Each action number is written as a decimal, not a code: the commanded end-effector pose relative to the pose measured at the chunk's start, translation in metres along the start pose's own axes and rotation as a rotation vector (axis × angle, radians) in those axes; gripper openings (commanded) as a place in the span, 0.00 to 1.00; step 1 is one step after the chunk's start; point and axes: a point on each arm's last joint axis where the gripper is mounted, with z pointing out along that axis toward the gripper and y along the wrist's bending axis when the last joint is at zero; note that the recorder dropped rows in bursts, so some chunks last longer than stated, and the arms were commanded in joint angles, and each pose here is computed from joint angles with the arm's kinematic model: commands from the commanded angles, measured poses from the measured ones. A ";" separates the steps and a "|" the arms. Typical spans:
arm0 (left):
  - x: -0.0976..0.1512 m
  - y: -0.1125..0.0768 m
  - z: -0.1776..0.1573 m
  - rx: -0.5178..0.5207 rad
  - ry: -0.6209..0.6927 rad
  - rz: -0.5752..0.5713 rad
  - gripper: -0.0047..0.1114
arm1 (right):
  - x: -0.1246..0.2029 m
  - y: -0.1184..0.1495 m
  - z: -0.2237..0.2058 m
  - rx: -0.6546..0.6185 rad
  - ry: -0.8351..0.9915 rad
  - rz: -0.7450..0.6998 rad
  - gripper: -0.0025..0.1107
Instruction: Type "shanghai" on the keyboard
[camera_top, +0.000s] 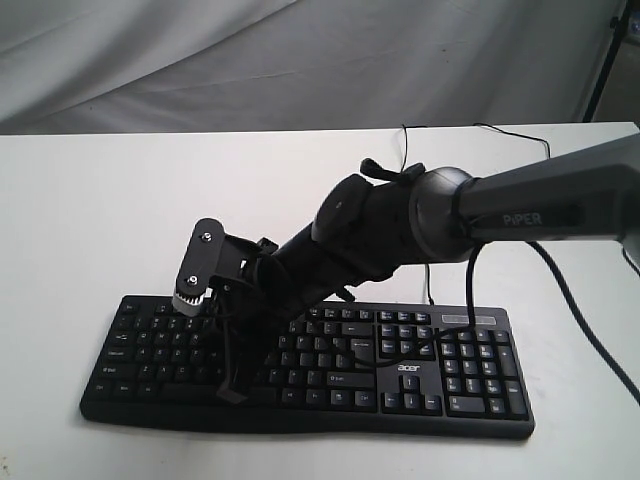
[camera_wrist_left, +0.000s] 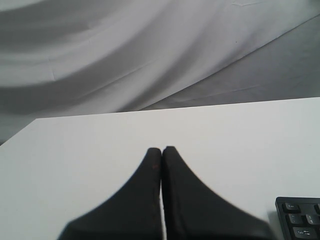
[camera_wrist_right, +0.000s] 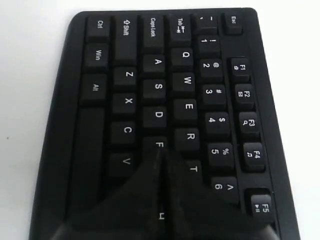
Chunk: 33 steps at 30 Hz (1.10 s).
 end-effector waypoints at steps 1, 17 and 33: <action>0.001 0.000 0.001 0.005 0.004 -0.003 0.05 | -0.002 -0.001 -0.001 -0.005 -0.008 -0.010 0.02; 0.001 0.000 0.001 0.005 0.004 -0.003 0.05 | 0.001 -0.001 0.005 -0.013 -0.014 -0.014 0.02; 0.001 0.000 0.001 0.005 0.004 -0.003 0.05 | 0.002 0.000 0.005 -0.015 -0.005 -0.031 0.02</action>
